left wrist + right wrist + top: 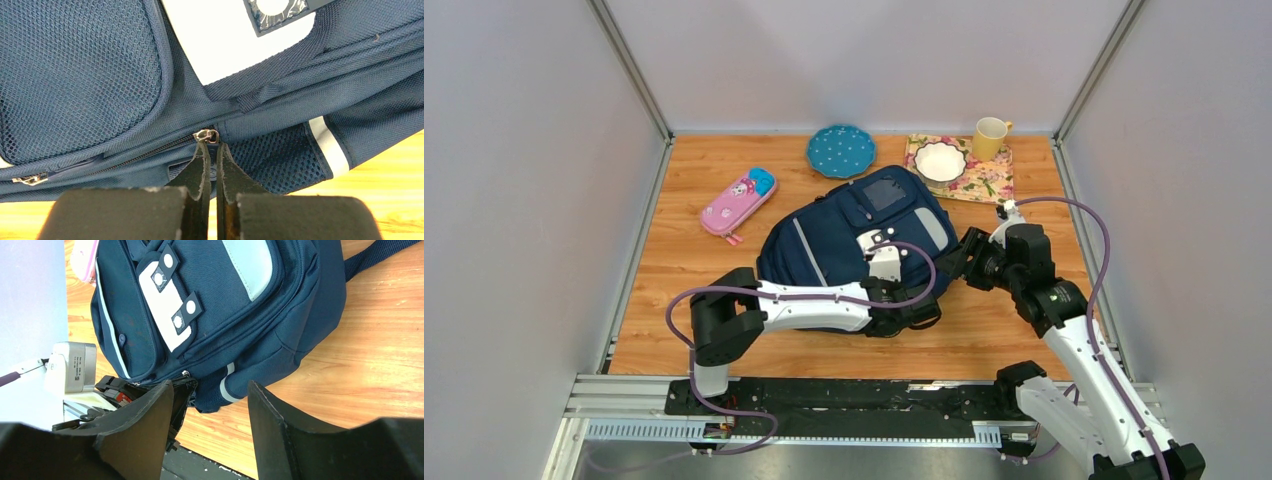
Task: Pack the student bag
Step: Unzip the student bag at the center of the board.
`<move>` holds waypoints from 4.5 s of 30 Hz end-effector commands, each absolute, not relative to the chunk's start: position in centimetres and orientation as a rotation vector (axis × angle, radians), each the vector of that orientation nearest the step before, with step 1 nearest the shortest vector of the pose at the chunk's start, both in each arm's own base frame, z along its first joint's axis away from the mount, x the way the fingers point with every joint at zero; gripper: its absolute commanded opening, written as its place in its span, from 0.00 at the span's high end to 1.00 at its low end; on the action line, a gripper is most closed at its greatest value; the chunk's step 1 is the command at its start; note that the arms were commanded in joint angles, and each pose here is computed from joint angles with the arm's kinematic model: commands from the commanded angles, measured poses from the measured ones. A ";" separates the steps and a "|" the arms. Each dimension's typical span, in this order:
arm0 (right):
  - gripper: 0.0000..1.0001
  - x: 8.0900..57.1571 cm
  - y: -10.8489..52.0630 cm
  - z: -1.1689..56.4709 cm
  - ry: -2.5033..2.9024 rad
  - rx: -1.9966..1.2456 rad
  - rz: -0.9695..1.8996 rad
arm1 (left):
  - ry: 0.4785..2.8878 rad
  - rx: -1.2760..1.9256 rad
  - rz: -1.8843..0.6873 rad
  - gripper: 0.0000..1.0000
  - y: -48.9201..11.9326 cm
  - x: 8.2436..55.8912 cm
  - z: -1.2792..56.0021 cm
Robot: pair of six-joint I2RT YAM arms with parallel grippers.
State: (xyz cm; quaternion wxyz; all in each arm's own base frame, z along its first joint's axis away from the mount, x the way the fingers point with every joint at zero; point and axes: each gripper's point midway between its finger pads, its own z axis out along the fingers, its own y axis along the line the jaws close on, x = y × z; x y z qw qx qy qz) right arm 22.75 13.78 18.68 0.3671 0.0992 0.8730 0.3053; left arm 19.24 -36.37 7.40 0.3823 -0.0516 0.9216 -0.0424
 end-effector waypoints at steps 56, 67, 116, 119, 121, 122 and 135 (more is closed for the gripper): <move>0.99 23.9 23.3 12.7 2.351 0.577 1.162 | 2.004 0.630 -0.912 1.00 -34.8 12.2 15.5; 1.00 26.9 16.7 13.9 2.302 0.536 0.994 | 2.156 0.547 -0.559 1.00 -24.4 12.7 10.3; 0.73 16.2 22.4 13.5 2.442 0.468 1.287 | 1.878 0.998 -1.074 1.00 -38.9 6.3 17.7; 1.00 16.9 22.2 13.9 2.407 0.430 1.252 | 1.890 1.004 -1.060 1.00 -38.7 6.3 17.4; 1.00 17.3 21.6 14.4 2.399 0.422 1.199 | 1.905 1.000 -1.030 1.00 -38.0 6.5 17.0; 1.00 17.7 21.2 14.5 2.382 0.422 1.161 | 1.921 1.004 -1.008 1.00 -37.5 6.5 16.4; 1.00 16.2 20.4 13.4 2.455 0.220 1.106 | 2.046 0.825 -0.467 1.00 -24.6 11.3 11.2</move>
